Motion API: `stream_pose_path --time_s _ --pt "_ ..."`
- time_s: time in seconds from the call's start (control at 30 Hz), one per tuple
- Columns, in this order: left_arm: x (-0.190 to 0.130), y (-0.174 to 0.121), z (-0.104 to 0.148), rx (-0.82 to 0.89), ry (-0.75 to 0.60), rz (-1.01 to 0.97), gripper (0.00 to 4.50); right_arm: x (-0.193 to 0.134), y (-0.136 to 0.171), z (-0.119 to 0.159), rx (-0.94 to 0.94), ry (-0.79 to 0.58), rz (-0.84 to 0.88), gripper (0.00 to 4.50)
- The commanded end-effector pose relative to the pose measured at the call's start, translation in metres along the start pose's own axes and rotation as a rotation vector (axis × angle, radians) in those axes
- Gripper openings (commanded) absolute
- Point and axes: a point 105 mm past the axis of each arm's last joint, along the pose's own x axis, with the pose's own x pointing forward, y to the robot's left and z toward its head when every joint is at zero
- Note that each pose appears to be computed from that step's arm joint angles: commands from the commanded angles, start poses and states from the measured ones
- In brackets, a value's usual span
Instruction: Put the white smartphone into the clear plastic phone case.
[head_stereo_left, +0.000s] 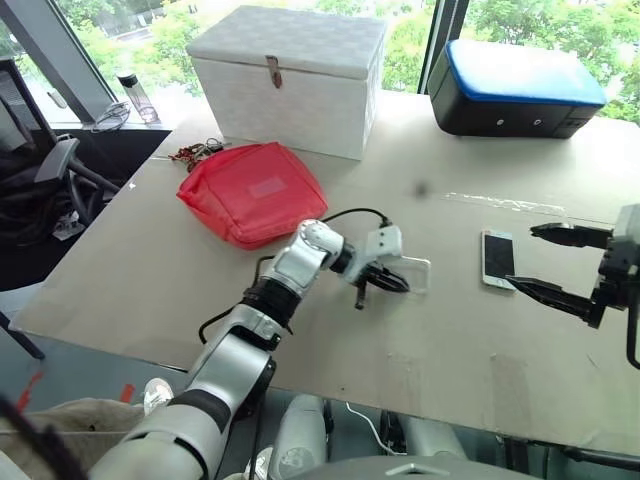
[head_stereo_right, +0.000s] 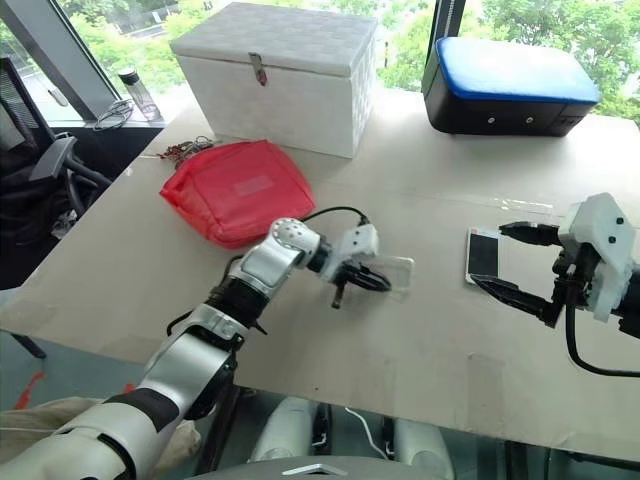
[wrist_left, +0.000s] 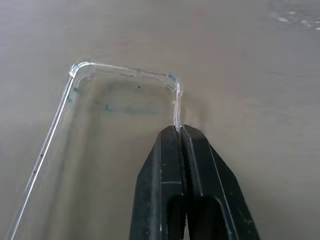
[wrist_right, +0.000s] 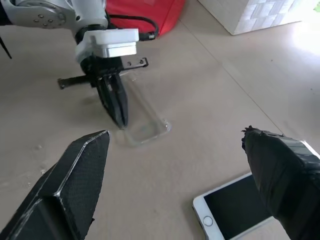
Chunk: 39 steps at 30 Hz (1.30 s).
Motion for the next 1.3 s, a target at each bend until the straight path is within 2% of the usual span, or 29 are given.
stream_pose_path --time_s 0.03,0.1,0.17,0.23,0.3,0.4,0.43,0.47,0.53,0.6,0.73,0.87,1.07,1.2,1.3 --pt "0.016 -0.004 0.015 0.090 -0.012 -0.001 0.05 -0.009 0.002 0.006 -0.020 -0.008 -0.051 4.50" --pt "0.024 -0.003 0.020 0.064 -0.044 0.011 0.05 -0.009 0.002 0.002 0.000 0.001 -0.086 4.50" --pt "0.021 -0.003 0.026 0.048 -0.094 0.021 0.58 -0.005 -0.003 0.001 -0.013 -0.002 -0.170 4.50" --pt "0.012 -0.002 0.034 0.039 -0.145 0.052 1.24 0.001 -0.008 0.002 -0.041 -0.022 -0.263 4.50" --pt "-0.001 -0.002 0.038 0.030 -0.187 0.100 2.16 0.011 -0.007 0.001 -0.015 -0.038 -0.323 4.50" --pt "-0.038 0.002 0.048 0.011 -0.296 0.271 3.25 0.038 0.002 0.008 0.092 -0.116 -0.372 4.50" --pt "-0.054 0.003 0.051 0.015 -0.335 0.344 3.83 0.047 0.001 0.006 0.157 -0.120 -0.404 4.50" --pt "-0.068 0.005 0.053 0.019 -0.363 0.424 4.30 0.055 -0.003 0.002 0.148 -0.062 -0.448 4.50" --pt "-0.093 0.012 0.056 0.055 -0.377 0.604 4.40 0.065 -0.010 -0.005 0.147 0.039 -0.497 4.50" --pt "-0.117 0.021 0.054 -0.008 -0.355 0.726 4.40 0.072 -0.026 -0.016 0.245 0.062 -0.548 4.50" --pt "-0.148 0.029 0.055 -0.071 -0.368 0.829 4.40 0.075 -0.058 -0.049 0.385 0.158 -0.702 4.50" --pt "-0.154 0.019 0.063 -0.153 -0.472 0.782 4.40 0.079 -0.070 -0.075 0.439 0.218 -0.695 4.50" --pt "-0.141 -0.015 0.055 -0.137 -0.446 0.646 4.40 0.076 -0.083 -0.119 0.595 0.291 -0.710 4.50" --pt "-0.145 -0.031 0.045 -0.159 -0.422 0.518 4.40 0.078 -0.078 -0.125 0.725 0.270 -0.612 4.50" --pt "-0.153 -0.031 0.040 -0.138 -0.382 0.498 4.40 0.081 -0.070 -0.123 0.719 0.277 -0.533 4.50"
